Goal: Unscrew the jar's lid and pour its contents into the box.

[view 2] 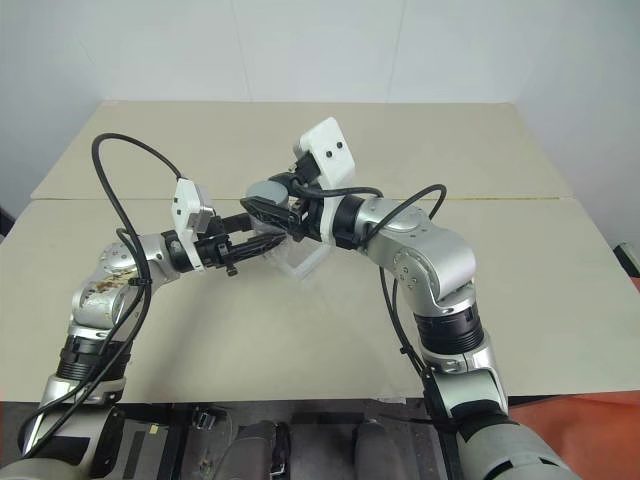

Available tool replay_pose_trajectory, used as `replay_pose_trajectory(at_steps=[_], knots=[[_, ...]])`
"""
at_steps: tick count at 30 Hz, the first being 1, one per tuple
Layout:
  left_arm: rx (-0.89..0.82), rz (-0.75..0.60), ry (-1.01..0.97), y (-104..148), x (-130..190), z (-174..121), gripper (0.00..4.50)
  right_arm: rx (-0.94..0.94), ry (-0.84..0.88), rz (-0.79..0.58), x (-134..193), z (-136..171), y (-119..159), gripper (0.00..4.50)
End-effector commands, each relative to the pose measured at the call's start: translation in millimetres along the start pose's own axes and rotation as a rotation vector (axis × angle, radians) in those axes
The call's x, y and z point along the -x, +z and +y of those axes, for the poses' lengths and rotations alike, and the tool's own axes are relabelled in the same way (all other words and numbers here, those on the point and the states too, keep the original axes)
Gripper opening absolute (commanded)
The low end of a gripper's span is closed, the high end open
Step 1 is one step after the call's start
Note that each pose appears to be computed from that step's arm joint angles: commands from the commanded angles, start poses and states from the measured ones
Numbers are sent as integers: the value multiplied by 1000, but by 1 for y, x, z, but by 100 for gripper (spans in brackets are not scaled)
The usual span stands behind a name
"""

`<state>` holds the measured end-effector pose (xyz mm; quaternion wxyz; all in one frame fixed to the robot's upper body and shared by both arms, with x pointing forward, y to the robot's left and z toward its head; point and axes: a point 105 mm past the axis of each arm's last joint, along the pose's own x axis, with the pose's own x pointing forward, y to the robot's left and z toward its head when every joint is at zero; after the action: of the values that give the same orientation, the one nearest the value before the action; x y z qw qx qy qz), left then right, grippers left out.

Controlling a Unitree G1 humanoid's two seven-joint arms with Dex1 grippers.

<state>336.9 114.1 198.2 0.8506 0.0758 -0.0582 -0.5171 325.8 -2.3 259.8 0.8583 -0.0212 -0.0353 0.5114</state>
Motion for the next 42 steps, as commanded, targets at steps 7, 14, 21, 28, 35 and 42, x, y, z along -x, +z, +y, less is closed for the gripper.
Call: replay_pose_trajectory(at_steps=[7,14,21,28,35,42], knots=[[-36,-3,35,3,9,6,192,51,10,-94,5,3,30,278],[-30,23,80,-1,24,15,192,115,-136,-126,25,-31,46,278],[-69,-4,154,15,42,28,192,121,-503,66,73,-101,-11,278],[-72,-23,176,20,45,29,192,53,-714,239,94,-123,-74,278],[-57,-64,117,24,26,19,192,50,-756,348,94,-136,-110,446],[-102,-29,117,26,30,24,192,63,-636,350,103,-121,-98,446]])
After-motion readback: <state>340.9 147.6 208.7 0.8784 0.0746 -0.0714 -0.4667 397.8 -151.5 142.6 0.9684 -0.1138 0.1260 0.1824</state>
